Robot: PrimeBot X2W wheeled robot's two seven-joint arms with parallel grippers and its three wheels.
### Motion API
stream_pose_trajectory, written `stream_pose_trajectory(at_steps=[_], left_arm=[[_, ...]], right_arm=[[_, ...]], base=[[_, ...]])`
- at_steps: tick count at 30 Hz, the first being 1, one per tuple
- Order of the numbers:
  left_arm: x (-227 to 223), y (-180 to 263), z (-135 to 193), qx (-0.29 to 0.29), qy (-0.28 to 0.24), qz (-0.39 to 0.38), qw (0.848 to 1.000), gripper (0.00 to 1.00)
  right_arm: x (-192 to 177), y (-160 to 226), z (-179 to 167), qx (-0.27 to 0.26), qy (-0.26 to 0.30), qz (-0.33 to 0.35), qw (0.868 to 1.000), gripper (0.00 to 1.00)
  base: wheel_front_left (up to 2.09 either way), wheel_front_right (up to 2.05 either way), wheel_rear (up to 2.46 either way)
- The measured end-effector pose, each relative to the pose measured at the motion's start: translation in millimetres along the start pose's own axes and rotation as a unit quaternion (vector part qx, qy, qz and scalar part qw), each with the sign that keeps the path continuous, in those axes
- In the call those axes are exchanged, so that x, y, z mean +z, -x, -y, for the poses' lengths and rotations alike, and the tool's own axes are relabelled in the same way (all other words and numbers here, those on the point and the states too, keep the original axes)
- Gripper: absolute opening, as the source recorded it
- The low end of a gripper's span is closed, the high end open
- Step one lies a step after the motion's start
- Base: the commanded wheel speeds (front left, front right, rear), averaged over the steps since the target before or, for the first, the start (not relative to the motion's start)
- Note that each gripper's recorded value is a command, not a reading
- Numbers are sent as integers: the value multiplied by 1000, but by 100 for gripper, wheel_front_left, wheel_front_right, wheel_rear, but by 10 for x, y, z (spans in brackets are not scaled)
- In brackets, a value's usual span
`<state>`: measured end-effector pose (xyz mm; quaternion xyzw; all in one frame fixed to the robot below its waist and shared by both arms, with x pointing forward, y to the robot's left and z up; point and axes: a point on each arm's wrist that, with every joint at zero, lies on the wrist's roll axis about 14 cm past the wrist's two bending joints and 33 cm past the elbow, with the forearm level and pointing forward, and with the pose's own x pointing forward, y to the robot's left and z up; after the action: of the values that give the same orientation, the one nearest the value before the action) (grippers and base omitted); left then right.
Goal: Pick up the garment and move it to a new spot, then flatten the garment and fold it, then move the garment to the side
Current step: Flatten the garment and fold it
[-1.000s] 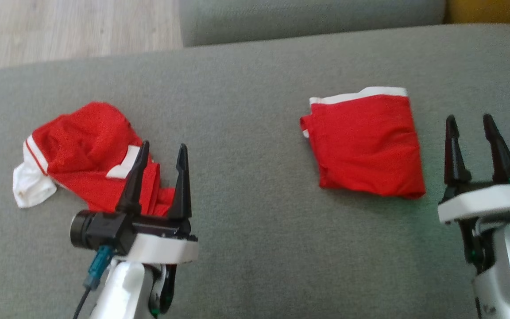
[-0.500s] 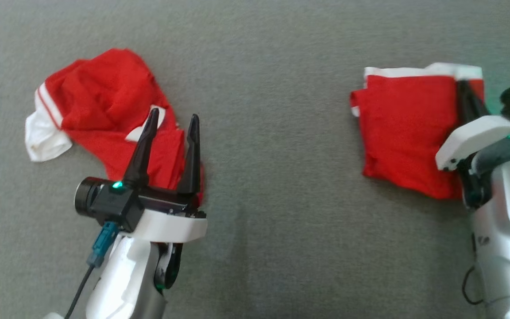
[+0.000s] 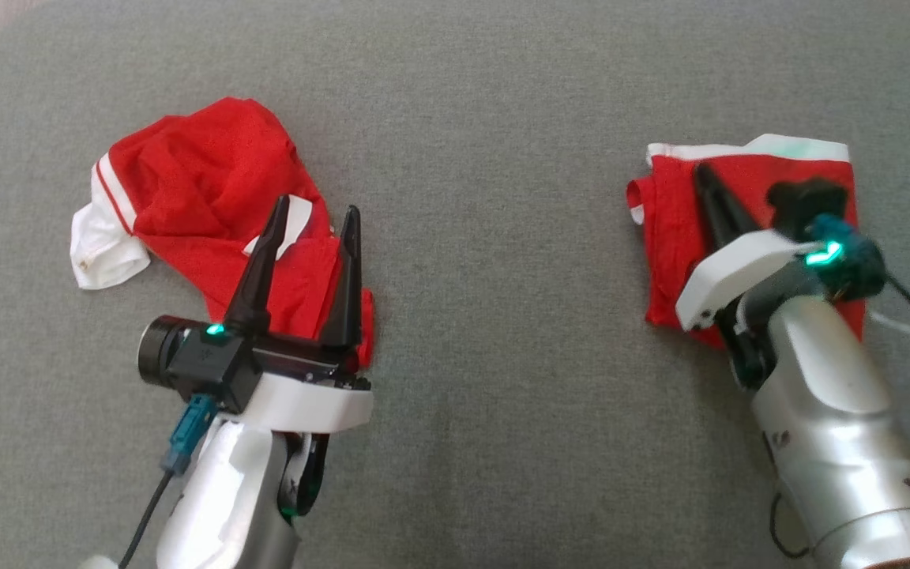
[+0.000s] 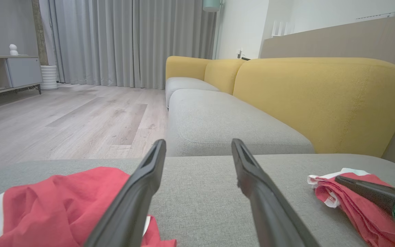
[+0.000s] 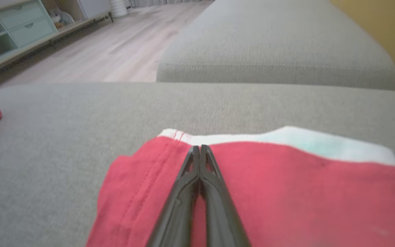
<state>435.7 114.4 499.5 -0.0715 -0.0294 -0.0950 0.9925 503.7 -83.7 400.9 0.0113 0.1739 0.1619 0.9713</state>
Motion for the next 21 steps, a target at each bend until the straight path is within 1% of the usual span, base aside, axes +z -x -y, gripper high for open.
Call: stream_pose_trajectory(at_steps=[4, 9, 13, 14, 15, 16, 17, 20, 21], left_arm=[[21, 11, 27, -3, 0, 2, 1000, 100], [43, 39, 63, -6, 2, 5, 1000, 100], [58, 86, 104, -10, 1, 6, 1000, 100], [58, 86, 104, -10, 1, 6, 1000, 100], [65, 96, 123, -11, 2, 7, 1000, 100], [78, 102, 143, -14, 3, 8, 1000, 100], [110, 110, 187, -19, 4, 13, 1000, 100], [157, 123, 247, -24, 4, 19, 1000, 100], [174, 128, 272, -27, 5, 21, 999, 100]], right_arm=[[-246, 64, -64, 9, 5, -45, 999, 0], [-192, 135, -52, 6, -2, -23, 1000, 0], [33, 229, 85, -17, -13, 22, 1000, 0], [33, 229, 85, -17, -13, 22, 1000, 0], [125, 262, 143, -26, -16, 39, 999, 0], [216, 301, 208, -35, -18, 55, 998, 0], [391, 408, 371, -57, -23, 88, 994, 0], [523, 649, 628, -94, -21, 121, 988, 0], [523, 742, 691, -105, -21, 129, 986, 47]], base=[[0, 0, 0], [0, 0, 0], [0, 0, 0], [0, 0, 0], [0, 0, 0], [0, 0, 0], [0, 0, 0], [0, 0, 0], [0, 0, 0]])
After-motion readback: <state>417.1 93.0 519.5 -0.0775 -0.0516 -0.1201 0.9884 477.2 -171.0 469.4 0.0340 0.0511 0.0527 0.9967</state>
